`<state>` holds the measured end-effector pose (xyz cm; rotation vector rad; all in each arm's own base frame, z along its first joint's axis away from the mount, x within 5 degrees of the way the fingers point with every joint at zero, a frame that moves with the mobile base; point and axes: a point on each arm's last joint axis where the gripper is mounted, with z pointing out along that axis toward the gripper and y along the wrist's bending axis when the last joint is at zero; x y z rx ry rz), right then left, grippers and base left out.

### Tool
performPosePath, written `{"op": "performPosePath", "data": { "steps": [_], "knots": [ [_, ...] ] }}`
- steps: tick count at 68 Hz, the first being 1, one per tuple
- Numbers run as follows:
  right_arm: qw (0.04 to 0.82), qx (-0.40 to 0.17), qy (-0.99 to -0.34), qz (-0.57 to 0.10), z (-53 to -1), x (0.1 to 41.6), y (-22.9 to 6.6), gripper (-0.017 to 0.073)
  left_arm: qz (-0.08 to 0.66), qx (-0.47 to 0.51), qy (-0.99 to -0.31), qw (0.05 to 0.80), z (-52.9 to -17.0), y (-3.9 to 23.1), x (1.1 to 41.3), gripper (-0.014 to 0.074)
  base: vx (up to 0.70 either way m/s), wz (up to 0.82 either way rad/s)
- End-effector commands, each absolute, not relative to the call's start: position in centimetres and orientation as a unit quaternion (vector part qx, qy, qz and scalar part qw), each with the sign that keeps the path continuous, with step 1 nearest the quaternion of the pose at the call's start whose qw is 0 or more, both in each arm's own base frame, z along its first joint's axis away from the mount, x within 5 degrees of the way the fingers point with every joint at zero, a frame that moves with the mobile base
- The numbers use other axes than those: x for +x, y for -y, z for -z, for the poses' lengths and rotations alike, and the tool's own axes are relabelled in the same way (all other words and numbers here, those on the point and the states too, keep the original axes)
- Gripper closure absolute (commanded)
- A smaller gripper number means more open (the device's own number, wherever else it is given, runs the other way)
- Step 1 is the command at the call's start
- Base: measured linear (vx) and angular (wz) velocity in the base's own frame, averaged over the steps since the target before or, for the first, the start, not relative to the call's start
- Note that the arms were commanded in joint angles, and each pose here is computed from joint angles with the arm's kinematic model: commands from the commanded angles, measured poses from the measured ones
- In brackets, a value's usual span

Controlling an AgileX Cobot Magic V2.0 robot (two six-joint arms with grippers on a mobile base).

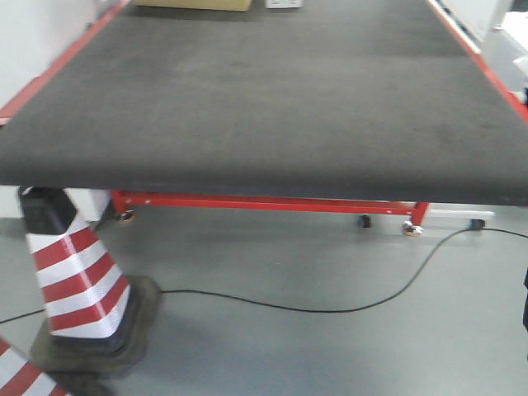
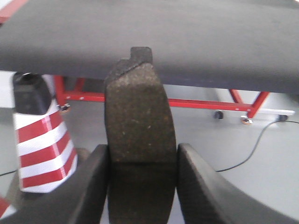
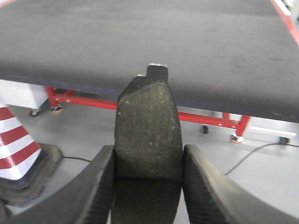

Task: Move and align brake pads A on conveyor
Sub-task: 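Drive up to the black conveyor belt and position pads above it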

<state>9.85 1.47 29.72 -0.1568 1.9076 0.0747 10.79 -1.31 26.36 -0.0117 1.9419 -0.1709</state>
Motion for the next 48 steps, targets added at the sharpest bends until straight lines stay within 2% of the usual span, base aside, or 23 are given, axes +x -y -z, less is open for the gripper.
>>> {"op": "performPosePath", "data": {
  "steps": [1, 27, 48],
  "knots": [
    [0.625, -0.072, -0.776, -0.035, -31.53, 10.07, -1.59, 0.0566, 0.084, -0.010, -0.790, 0.608, -28.08, 1.38, 11.13, 0.0599, 0.10, -0.37],
    [0.625, -0.072, -0.776, -0.035, -31.53, 10.07, -1.59, 0.0566, 0.084, -0.010, -0.790, 0.608, -28.08, 1.38, 11.13, 0.0599, 0.11, -0.16],
    [0.625, -0.072, -0.776, -0.035, -31.53, 10.07, -1.59, 0.0566, 0.084, -0.010, -0.790, 0.608, -28.08, 1.38, 11.13, 0.0599, 0.26, -0.02]
  ]
}}
